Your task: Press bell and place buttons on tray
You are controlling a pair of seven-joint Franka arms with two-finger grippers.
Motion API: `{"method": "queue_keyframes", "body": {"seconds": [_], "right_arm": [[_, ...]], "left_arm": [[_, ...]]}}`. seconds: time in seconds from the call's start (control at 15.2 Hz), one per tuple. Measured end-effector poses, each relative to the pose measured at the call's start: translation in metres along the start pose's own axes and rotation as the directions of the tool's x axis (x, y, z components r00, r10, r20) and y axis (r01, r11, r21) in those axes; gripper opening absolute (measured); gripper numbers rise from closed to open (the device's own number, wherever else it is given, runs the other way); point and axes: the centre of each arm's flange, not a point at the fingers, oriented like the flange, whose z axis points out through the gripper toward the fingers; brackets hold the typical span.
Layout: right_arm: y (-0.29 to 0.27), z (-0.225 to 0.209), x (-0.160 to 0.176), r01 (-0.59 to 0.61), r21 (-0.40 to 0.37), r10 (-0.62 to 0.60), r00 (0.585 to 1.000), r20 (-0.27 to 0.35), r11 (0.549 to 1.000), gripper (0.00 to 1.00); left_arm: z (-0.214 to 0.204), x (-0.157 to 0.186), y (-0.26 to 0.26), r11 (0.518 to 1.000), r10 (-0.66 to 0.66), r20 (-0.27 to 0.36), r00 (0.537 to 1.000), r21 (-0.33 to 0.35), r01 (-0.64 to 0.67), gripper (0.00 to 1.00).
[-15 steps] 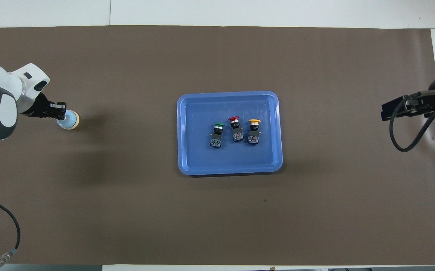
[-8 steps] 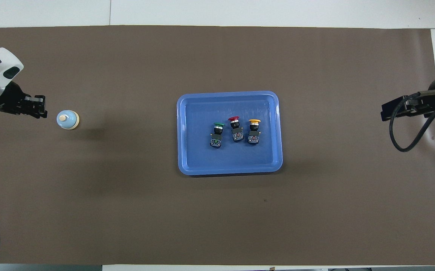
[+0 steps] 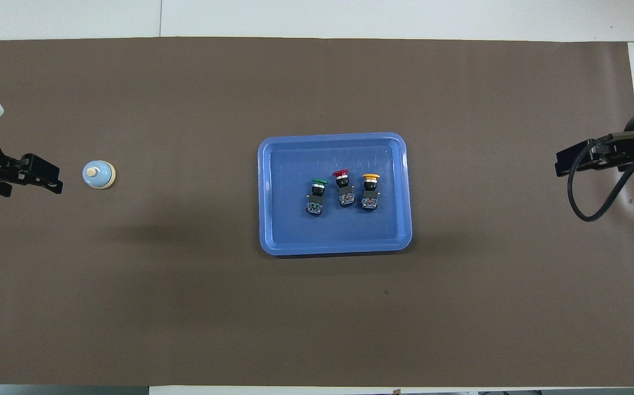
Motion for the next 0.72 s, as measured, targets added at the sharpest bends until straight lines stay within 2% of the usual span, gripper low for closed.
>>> {"method": "queue_keyframes", "body": {"seconds": [0.33, 0.72], "right_arm": [[0.0, 0.0, 0.0, 0.0, 0.0, 0.0, 1.0, 0.0, 1.0, 1.0], [0.0, 0.0, 0.0, 0.0, 0.0, 0.0, 1.0, 0.0, 1.0, 1.0]], "left_arm": [[-0.012, -0.015, 0.004, 1.0, 0.004, -0.012, 1.0, 0.004, -0.004, 1.0], [-0.013, -0.018, 0.026, 0.999, 0.041, -0.007, 0.999, 0.013, -0.041, 1.0]]}}
